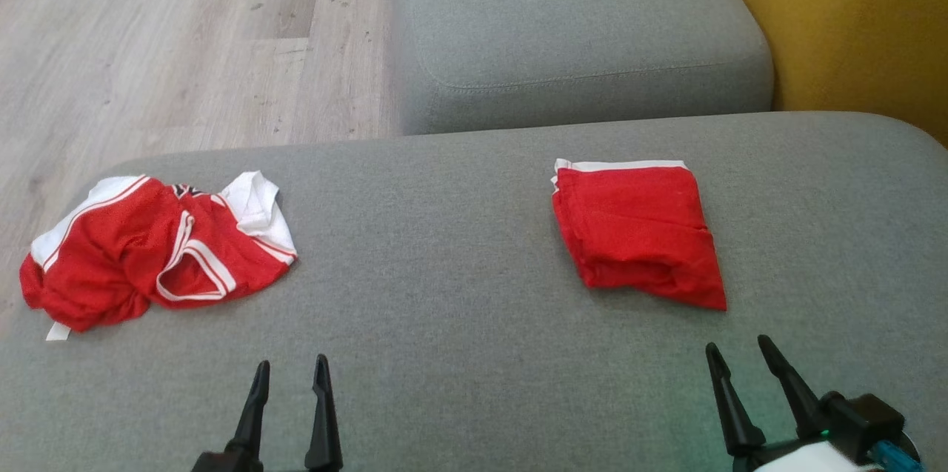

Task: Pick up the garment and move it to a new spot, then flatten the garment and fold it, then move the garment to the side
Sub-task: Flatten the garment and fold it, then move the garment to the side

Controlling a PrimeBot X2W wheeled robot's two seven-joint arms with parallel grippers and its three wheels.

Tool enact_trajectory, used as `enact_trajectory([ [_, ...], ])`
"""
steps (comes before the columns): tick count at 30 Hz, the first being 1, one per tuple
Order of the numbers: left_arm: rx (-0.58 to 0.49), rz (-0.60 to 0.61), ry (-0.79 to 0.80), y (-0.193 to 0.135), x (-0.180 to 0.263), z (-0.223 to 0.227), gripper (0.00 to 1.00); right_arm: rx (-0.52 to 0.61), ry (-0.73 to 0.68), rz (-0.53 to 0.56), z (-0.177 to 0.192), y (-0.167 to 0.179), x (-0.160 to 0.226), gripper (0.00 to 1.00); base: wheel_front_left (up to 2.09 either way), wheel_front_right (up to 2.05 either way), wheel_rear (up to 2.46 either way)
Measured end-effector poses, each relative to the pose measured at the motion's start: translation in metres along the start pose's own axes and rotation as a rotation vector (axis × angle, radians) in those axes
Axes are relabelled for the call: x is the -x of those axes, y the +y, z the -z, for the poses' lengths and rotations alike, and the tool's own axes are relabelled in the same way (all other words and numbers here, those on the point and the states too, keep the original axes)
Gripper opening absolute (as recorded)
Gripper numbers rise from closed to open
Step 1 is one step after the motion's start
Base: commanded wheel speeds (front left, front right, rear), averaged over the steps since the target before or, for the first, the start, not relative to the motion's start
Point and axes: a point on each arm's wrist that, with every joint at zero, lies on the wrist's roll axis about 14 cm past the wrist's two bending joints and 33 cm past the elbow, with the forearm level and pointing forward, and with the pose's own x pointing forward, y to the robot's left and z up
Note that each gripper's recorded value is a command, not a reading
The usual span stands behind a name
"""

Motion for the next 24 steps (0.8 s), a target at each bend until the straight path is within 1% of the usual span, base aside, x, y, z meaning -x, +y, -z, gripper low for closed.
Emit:
enact_trajectory([
  [10, -0.008, -0.017, 0.012, 0.005, 0.004, 0.005, 1.00, 0.024, -0.019, 0.000, -0.007, -0.001, -0.004, 1.00, 0.00, 0.00, 0.00],
  [24, -0.060, -0.024, 0.039, 0.009, 0.008, 0.013, 1.00, 0.018, -0.019, 0.006, -0.008, -0.003, -0.009, 1.00, 0.00, 0.00, 0.00],
])
